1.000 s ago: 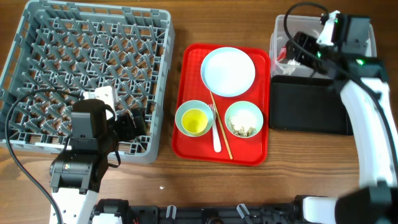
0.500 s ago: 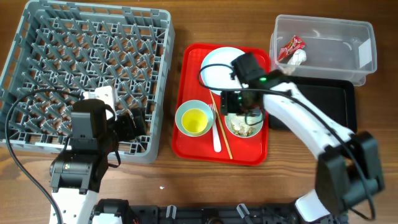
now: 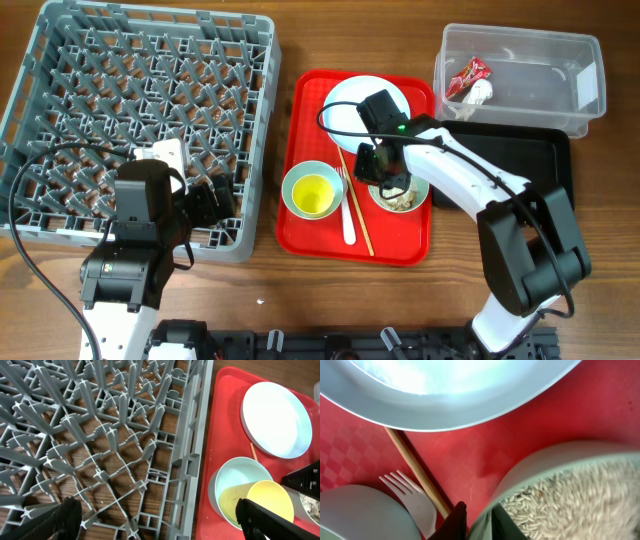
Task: Sort waste into correct bins and load items into the dishwasher rack
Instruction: 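Grasp the rim of the rice bowl with the right gripper, then tip the rice bowl over the black tray to empty it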
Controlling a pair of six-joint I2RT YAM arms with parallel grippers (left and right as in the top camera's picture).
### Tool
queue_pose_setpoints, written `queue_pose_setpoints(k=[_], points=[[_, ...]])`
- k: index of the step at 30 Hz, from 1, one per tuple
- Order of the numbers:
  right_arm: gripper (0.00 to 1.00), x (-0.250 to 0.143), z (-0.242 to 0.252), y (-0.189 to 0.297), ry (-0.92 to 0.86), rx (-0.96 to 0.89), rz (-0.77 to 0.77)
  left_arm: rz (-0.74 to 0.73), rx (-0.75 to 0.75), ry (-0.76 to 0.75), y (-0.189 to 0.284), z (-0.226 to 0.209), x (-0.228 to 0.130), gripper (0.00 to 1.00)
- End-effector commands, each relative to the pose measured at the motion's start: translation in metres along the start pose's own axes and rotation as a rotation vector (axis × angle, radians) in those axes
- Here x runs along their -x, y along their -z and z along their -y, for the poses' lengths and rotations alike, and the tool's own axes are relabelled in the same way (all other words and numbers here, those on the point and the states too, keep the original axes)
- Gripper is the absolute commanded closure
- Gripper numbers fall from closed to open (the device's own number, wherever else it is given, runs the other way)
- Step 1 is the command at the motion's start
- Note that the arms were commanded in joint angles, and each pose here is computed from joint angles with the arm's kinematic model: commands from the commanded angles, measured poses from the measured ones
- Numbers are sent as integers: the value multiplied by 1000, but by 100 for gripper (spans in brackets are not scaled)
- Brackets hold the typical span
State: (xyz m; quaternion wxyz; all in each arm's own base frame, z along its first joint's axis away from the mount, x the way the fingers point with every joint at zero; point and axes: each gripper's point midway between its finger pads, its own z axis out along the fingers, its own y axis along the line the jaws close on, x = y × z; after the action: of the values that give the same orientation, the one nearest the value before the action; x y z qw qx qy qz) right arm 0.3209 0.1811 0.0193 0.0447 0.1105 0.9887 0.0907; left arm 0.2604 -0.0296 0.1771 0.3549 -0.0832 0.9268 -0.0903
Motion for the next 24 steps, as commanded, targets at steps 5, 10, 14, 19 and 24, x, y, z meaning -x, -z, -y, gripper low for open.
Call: queue_pose_setpoints(k=[5, 10, 14, 19, 24], points=[[96, -4, 8, -6, -14, -44, -13, 22, 1, 12, 5, 0, 8, 0], [96, -8, 12, -5, -7, -59, -32, 22, 1, 12, 5, 0, 8, 0], [96, -3, 2, 23, 119, -32, -18, 22, 1, 12, 5, 0, 8, 0], [96, 17, -30, 110, 276, 143, 179, 22, 1, 12, 5, 0, 8, 0], [96, 39, 0, 152, 260, 219, 254, 22, 1, 12, 5, 0, 8, 0]])
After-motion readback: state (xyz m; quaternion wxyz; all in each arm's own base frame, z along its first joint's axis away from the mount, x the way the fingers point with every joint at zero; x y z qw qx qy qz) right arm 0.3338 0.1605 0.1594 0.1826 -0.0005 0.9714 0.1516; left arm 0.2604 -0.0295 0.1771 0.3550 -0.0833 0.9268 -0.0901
